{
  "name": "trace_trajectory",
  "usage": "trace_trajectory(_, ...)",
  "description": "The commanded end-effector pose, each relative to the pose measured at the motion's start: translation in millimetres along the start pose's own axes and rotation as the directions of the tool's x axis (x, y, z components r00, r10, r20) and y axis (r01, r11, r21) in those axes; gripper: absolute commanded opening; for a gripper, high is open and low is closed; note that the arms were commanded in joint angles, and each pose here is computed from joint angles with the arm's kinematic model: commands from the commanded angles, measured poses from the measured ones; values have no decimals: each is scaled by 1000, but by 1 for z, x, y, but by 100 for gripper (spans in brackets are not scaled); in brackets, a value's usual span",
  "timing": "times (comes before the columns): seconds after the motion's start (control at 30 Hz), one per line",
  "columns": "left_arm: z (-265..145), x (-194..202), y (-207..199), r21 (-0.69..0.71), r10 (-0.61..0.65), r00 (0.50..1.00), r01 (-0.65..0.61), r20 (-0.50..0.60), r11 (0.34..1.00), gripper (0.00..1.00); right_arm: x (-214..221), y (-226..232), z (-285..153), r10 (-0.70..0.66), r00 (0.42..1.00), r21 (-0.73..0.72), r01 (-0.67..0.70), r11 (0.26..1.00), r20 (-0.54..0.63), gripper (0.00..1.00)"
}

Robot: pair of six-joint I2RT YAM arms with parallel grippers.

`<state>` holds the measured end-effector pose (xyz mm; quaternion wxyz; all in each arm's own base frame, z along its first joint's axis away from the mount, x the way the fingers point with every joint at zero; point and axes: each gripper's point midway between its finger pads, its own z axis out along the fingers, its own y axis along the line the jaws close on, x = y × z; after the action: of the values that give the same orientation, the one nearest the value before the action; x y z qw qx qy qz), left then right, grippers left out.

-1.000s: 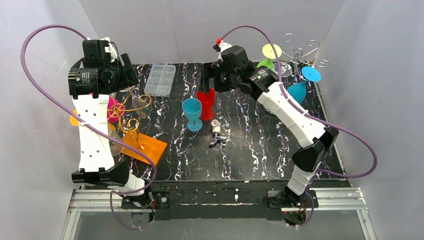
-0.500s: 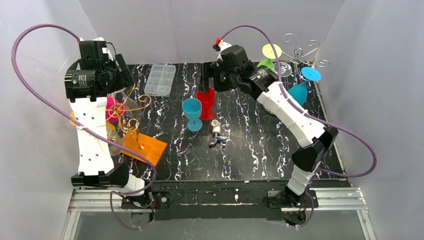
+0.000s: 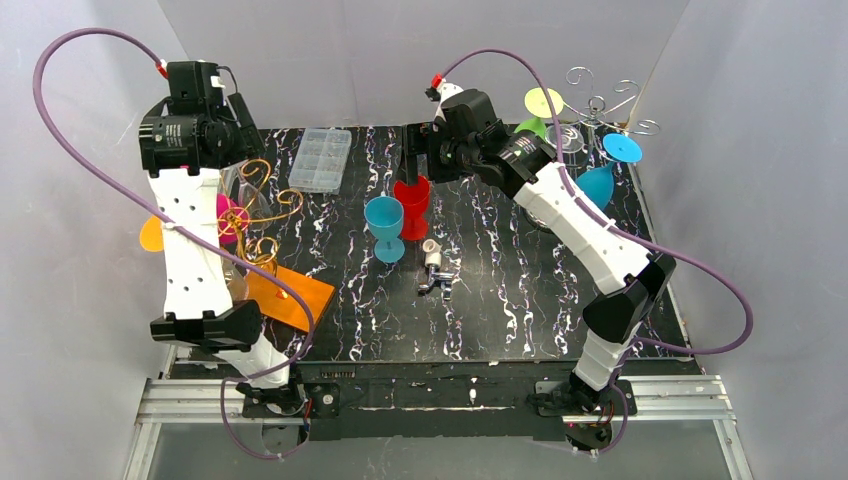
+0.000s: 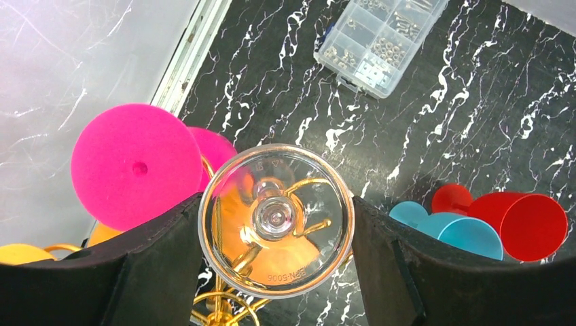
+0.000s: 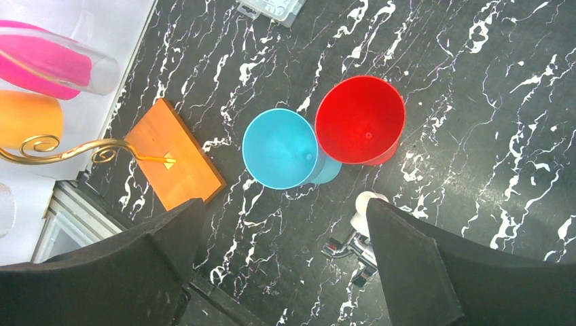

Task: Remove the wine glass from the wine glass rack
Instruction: Pick up the wine glass from the wine rack.

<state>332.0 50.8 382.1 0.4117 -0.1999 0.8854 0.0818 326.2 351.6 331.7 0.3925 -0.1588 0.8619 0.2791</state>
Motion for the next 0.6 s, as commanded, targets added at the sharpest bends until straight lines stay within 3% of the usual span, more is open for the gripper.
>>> trace_trajectory(0.0,-7,-20,0,-1,-27,997,27,74,1000,41,-20,10,-10,-10,998,-27,12,1000,61,98)
trace_trajectory(0.27,3,-30,-8,15,-30,996,29,86,999,41,-21,10,-12,-13,998,-28,15,1000,66,98)
trace_trajectory(0.57,8,-41,-35,147,-45,993,29,106,989,40,-22,11,-14,-21,997,-33,23,999,76,98)
